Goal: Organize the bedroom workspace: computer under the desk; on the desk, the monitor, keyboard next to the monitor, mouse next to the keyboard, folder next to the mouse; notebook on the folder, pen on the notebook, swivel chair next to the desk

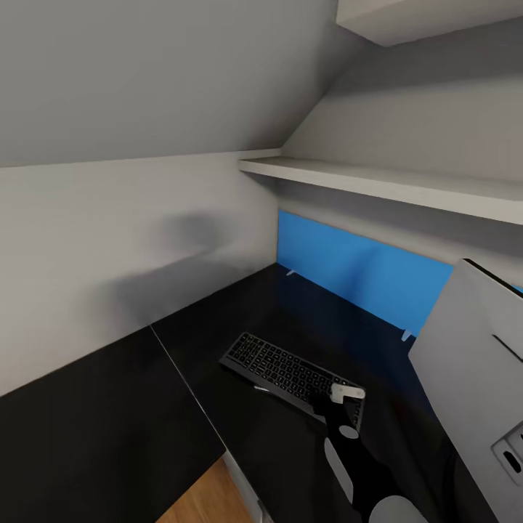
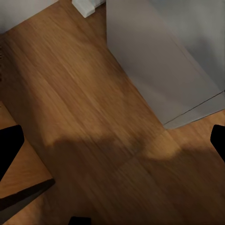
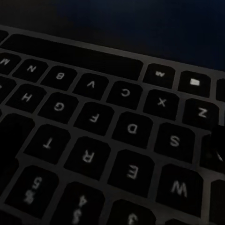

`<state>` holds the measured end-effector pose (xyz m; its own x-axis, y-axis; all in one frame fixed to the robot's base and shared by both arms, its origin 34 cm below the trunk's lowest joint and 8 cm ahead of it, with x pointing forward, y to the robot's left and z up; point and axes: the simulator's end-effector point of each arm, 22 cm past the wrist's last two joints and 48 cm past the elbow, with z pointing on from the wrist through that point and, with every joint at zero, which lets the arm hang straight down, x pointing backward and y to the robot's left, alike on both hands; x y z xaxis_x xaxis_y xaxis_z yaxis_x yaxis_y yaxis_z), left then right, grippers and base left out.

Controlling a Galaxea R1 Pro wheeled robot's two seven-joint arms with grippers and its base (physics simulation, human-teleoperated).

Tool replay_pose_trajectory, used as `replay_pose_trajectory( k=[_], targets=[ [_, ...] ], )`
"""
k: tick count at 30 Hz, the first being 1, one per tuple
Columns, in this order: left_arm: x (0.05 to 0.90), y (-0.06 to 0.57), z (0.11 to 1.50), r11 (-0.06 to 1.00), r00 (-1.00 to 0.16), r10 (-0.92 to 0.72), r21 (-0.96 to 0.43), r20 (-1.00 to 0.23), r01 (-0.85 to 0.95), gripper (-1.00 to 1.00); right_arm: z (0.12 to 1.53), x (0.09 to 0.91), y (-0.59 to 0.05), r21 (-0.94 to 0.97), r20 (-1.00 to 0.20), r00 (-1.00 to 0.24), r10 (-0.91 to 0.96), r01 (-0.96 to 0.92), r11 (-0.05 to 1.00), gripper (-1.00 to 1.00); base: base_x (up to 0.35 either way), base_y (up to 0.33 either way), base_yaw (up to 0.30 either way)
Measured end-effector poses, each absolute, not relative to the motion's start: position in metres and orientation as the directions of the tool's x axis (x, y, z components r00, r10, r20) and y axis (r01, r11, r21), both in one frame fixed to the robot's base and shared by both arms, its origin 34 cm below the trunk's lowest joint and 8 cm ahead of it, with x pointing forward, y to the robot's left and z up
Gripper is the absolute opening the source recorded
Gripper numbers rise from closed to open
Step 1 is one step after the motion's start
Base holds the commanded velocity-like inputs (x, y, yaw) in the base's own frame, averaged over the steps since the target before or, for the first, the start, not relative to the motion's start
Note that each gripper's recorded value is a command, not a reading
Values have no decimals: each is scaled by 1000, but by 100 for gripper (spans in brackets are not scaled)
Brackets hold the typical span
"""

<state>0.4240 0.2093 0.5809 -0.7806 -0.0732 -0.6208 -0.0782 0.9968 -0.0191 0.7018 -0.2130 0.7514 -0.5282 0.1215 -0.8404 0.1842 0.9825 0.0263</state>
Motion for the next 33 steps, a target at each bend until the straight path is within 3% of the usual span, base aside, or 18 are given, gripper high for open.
replay_pose_trajectory(
  k=[33],
  targets=[
    [426, 208, 566, 997, -781, -74, -20, -621, -79, 100, 750, 712, -213, 30, -858, -499, 119, 183, 983, 100, 0, 0, 0]
  ],
)
